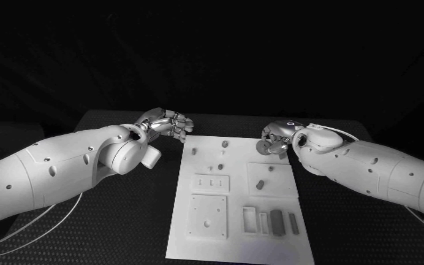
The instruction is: Assemble the parts on the task board
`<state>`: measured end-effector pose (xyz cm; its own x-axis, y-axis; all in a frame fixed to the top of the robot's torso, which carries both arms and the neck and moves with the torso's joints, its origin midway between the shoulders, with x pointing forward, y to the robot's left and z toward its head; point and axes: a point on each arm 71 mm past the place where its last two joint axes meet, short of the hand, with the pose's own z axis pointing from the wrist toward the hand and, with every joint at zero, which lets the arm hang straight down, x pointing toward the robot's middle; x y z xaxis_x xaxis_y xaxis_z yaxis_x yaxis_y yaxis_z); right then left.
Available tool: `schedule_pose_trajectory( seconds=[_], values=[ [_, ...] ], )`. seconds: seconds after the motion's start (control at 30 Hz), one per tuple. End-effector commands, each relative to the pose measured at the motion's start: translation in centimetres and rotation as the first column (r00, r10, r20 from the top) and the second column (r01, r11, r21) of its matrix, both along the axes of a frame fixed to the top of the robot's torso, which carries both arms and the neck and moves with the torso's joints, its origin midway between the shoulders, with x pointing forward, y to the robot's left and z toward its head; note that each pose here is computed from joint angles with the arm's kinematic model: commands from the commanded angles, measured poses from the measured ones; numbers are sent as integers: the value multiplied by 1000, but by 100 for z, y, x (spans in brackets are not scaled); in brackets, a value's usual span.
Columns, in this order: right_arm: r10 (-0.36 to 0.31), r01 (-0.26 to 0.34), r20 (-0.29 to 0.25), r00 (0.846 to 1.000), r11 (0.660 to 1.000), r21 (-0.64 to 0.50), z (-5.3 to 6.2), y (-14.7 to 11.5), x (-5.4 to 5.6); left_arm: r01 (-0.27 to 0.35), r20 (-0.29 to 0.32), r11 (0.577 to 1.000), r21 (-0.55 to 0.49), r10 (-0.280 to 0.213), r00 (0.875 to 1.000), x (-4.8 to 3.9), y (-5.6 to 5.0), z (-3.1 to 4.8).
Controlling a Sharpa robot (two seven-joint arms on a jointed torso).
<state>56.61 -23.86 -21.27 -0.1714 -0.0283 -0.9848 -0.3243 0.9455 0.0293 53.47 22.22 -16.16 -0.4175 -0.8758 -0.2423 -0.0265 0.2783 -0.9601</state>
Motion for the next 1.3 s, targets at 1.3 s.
schedule_pose_trajectory(
  seconds=[1.3],
  values=[
    [301, -260, 319, 899, 951, -166, 233, 1203, -471, 17, 7, 1000, -3, -17, 1000, -18, -25, 18]
  ],
)
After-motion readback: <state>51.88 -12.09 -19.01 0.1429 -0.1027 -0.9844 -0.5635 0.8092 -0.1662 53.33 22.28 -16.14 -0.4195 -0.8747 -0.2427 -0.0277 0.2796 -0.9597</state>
